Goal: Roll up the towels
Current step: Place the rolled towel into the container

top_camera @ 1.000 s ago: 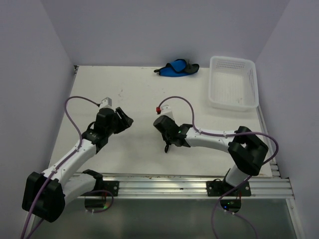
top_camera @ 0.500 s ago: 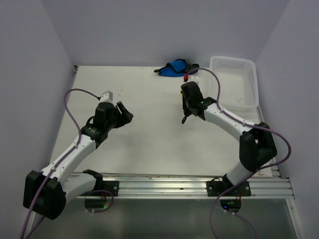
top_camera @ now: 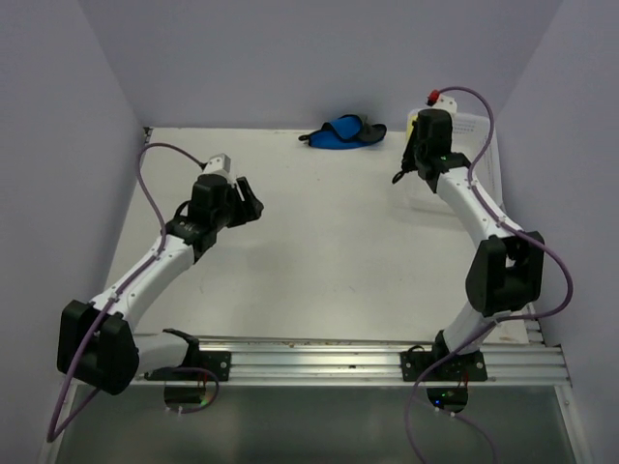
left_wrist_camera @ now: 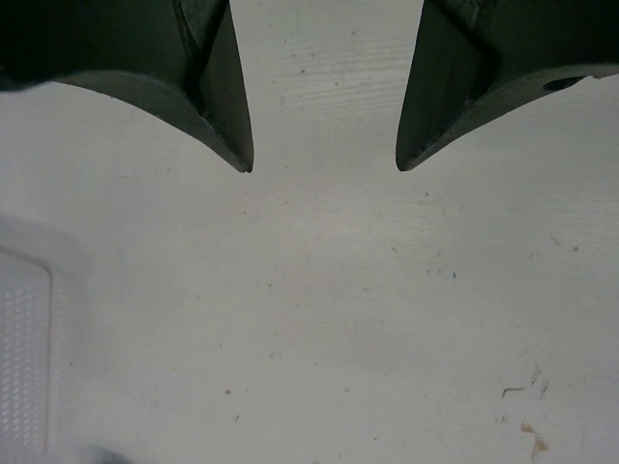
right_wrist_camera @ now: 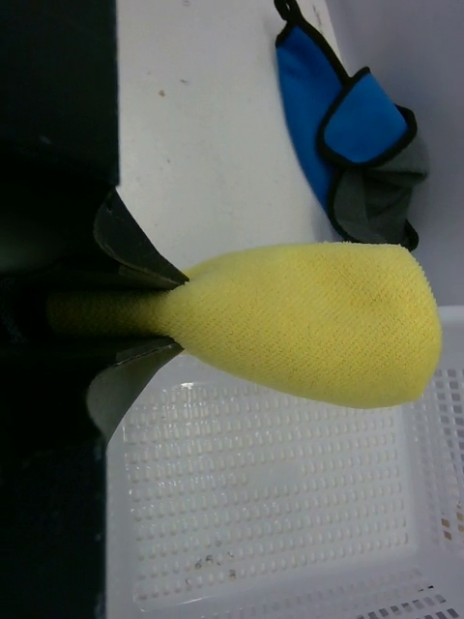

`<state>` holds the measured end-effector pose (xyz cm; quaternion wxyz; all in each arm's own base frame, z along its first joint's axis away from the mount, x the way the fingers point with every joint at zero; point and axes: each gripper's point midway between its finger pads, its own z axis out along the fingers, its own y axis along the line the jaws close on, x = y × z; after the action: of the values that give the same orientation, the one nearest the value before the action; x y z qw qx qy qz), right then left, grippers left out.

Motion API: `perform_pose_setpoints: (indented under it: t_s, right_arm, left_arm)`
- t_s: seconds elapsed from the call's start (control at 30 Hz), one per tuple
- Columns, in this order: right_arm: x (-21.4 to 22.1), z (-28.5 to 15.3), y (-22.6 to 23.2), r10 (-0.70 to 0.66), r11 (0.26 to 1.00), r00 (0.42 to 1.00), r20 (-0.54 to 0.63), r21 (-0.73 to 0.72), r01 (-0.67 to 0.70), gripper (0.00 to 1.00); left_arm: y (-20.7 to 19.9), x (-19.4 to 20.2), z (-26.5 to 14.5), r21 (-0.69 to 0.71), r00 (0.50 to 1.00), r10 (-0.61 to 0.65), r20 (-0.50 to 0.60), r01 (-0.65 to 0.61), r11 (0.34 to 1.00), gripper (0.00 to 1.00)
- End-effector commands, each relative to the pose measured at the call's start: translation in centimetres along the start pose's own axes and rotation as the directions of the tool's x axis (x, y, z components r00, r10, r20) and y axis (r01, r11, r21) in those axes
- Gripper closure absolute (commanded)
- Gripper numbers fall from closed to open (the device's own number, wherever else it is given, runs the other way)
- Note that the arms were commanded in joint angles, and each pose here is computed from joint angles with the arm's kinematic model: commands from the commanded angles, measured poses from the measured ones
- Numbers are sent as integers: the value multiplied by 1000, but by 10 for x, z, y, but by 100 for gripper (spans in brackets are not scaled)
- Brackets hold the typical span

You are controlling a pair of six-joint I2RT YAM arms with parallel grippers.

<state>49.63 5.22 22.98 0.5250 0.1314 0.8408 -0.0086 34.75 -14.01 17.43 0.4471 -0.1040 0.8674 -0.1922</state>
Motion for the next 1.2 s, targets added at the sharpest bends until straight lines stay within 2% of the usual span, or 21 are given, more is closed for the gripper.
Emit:
perform_pose_setpoints:
  t_s: [0.0,0.3,0.57,0.8,0.93,1.03,1.17]
  right_arm:
    - [-17,22,-10,21,999,997,76,24,-23,100]
    - [-3,75,-60,137,983,981,134,103,-151,100]
    - [35,124,-110,202,960,977,72,182,-212,100]
    - [68,132,-135,247,939,969,-28,253,-233,100]
    - [87,126,-141,265,924,954,-144,321,-208,100]
    - [100,126,-151,251,913,949,-190,373,-167,95]
    - [112,121,-164,275,901,938,-209,396,-176,94]
  left_arm:
    - [-5,-15,7,28,999,44,14,-44,999,35]
    - [1,-1,22,56,998,36,-57,-33,998,35]
    - [3,9,31,63,995,35,-96,-29,998,35]
    - [4,24,38,76,989,30,-147,-19,997,35]
    - [3,25,38,85,988,30,-152,-17,996,35]
    - [0,24,36,100,988,34,-151,-19,995,35]
    - [0,28,35,107,987,34,-160,-17,994,34]
